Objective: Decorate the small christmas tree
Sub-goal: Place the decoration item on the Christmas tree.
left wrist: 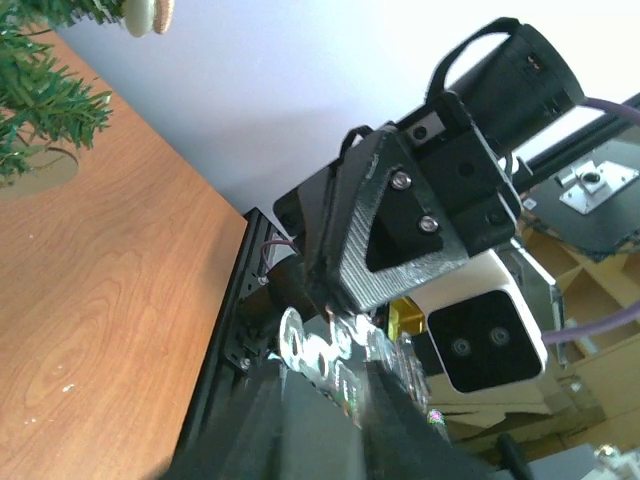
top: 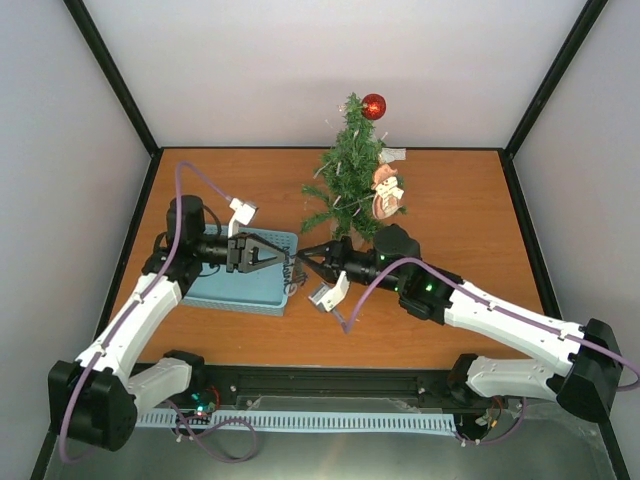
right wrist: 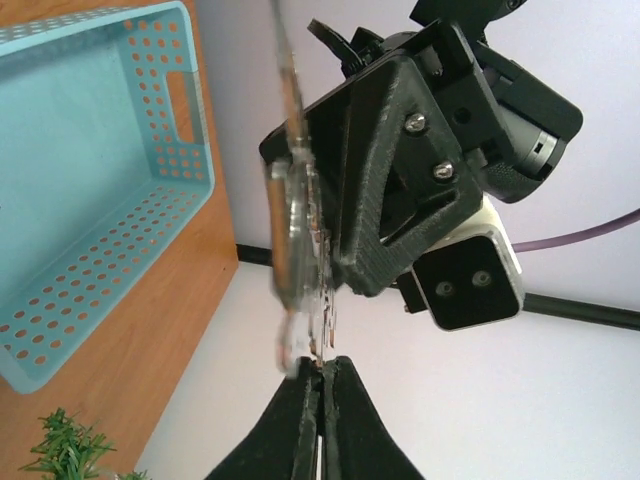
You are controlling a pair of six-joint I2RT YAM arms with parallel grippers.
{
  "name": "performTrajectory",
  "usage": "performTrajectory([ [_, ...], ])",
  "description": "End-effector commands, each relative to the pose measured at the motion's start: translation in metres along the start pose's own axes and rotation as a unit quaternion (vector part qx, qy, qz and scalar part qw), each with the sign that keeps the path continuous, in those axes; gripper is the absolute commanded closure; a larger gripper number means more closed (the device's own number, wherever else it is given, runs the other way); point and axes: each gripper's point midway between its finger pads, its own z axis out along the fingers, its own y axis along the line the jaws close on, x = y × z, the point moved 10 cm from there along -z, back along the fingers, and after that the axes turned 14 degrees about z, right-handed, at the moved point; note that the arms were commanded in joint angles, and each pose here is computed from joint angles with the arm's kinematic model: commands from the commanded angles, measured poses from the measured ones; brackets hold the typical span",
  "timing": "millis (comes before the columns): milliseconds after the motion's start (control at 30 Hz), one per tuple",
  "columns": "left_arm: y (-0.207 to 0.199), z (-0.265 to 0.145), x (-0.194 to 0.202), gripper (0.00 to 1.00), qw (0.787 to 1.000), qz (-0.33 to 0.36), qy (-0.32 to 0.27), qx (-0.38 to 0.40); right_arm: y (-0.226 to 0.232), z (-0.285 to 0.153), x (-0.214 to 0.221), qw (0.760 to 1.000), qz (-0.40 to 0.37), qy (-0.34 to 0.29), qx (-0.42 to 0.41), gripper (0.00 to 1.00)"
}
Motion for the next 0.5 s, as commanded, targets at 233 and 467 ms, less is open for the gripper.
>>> performTrajectory([
  [233, -0.021, -0.008, -0.060, 0.35, 0.974, 0.111, -0.057, -0.187, -0.048, -0.010, -0.004, 0.910, 0.406, 0.086, -0.026, 0.97],
  [467, -0.050, -0.013, -0.077, 0.40, 0.937, 0.276, -0.072, -0.202, -0.047, -0.012, 0.033, 0.772, 0.586, 0.198, -0.147, 0.97],
])
